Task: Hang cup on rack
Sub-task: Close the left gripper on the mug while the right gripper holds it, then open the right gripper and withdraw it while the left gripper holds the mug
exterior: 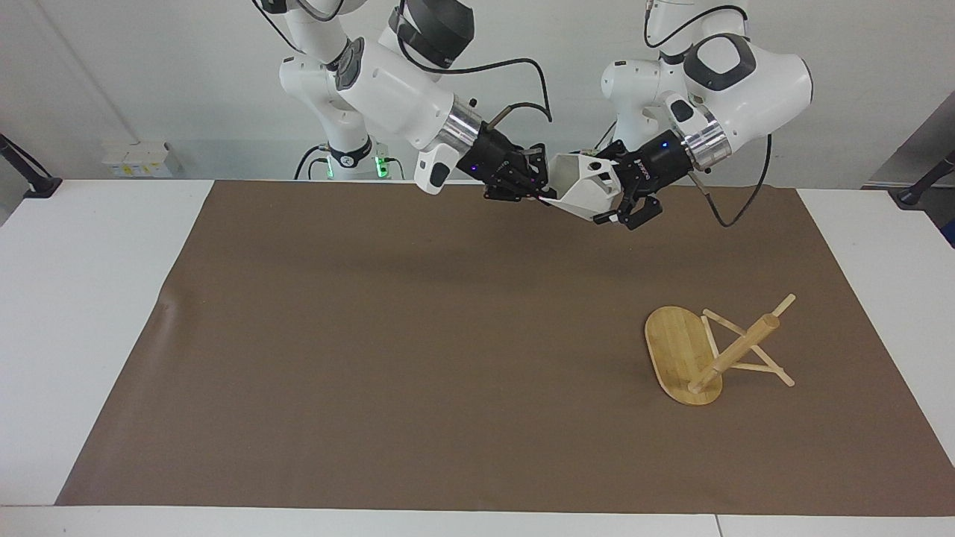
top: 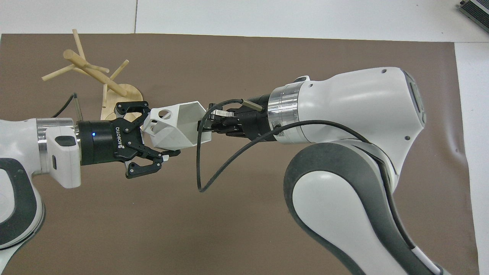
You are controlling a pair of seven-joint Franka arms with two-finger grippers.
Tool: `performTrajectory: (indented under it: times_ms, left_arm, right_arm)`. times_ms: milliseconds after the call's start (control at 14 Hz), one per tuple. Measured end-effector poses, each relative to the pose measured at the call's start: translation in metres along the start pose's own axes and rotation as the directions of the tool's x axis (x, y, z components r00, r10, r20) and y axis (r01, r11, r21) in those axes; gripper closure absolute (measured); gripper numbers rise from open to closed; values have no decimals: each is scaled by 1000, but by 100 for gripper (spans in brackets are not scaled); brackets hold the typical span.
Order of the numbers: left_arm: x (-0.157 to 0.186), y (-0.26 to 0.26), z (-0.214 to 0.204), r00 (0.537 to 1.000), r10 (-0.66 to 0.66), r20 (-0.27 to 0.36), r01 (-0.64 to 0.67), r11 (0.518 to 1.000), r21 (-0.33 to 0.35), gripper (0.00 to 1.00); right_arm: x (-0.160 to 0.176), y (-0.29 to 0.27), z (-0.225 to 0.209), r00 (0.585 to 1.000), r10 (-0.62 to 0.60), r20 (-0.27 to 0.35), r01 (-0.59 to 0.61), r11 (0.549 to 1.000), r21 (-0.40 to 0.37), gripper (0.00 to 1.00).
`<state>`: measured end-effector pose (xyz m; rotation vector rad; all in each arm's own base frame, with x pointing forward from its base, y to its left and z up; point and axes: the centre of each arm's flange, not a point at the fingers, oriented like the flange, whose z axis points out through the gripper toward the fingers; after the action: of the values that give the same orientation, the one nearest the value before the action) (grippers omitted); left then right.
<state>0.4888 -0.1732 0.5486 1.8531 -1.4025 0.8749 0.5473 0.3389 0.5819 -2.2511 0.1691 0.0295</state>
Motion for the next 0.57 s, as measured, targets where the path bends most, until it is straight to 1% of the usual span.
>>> performTrajectory:
  times_ms: [429,571]
  left_arm:
    - [0,0,0,1000,-8,-1,8,1000,-3,27]
    - [0,1,0,1000,-12,-1,12,1000,-5,27]
  right_arm:
    - [0,0,0,1000,0,0,0,1000,0,94]
    - [0,0,0,1000,0,-1,0,1000,0,82]
